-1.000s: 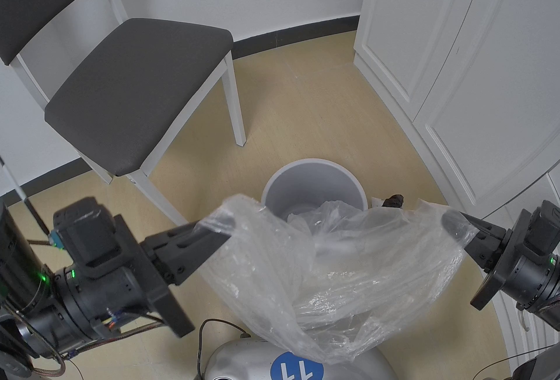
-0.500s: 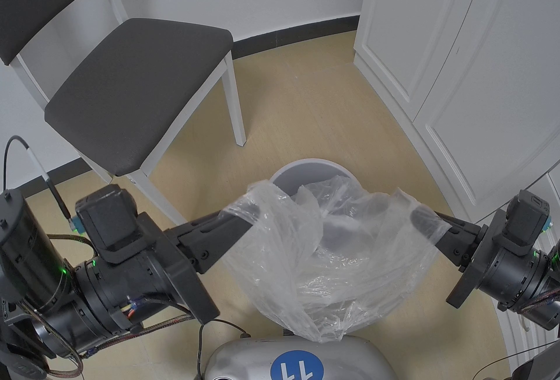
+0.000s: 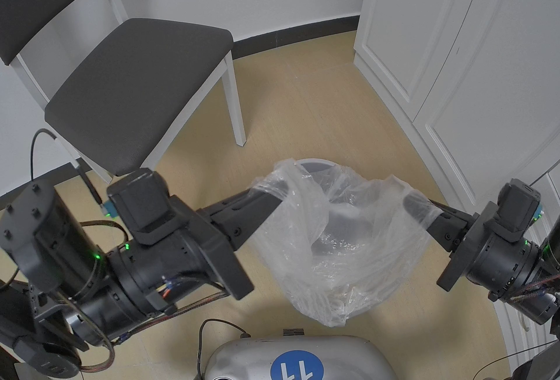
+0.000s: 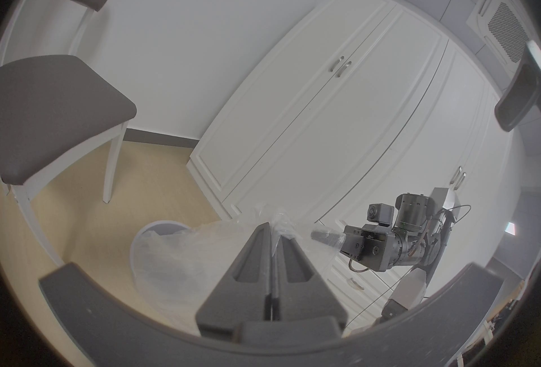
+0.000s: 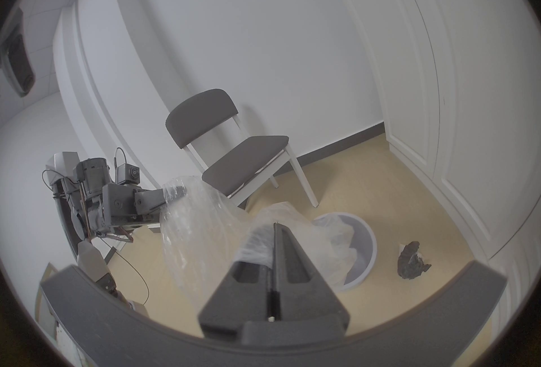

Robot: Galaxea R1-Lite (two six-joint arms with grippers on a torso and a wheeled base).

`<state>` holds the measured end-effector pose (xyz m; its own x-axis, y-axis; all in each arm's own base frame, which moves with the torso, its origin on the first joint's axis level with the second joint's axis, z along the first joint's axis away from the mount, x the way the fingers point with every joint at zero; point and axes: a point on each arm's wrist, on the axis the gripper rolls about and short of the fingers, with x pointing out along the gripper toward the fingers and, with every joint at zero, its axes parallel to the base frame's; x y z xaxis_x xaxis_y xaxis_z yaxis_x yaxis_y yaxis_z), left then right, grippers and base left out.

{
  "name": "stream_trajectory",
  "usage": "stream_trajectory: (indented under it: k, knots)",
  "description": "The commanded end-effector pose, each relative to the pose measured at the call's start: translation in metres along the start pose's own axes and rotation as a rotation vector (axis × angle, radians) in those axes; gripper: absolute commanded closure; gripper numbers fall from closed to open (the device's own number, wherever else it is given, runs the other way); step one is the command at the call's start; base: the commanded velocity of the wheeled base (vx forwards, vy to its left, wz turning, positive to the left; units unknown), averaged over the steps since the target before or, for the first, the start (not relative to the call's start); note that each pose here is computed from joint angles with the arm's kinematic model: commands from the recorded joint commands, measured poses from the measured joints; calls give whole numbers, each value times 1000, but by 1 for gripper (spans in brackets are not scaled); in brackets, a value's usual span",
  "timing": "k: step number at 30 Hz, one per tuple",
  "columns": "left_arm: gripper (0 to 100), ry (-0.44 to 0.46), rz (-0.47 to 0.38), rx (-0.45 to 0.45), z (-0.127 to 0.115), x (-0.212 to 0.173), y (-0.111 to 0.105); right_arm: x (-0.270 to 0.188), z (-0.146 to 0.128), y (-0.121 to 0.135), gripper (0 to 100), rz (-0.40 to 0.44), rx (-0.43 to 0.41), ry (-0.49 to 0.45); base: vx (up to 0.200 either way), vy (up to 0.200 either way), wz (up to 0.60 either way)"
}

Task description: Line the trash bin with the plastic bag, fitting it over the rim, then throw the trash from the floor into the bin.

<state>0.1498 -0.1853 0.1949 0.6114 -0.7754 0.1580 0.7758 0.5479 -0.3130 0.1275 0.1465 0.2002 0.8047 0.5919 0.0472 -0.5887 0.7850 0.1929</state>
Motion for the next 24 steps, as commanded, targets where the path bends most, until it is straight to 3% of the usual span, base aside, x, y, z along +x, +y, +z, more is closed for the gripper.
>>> stream_trajectory:
  k: [1, 6, 12, 24]
  knots:
    - [100, 43, 25, 3, -17, 21, 15, 19, -11, -6, 100, -44, 12, 44, 0, 0, 0]
    - [100, 36, 60, 0, -29, 42, 32, 50, -26, -16, 100, -102, 74, 29, 0, 0, 0]
    - [100, 1, 67, -31, -47, 61, 46, 72, -40, -28, 100, -133, 89, -29, 0, 0, 0]
    - [100, -21, 113, -75, -60, 77, 71, 93, -58, -45, 100, -182, 122, -21, 0, 0, 0]
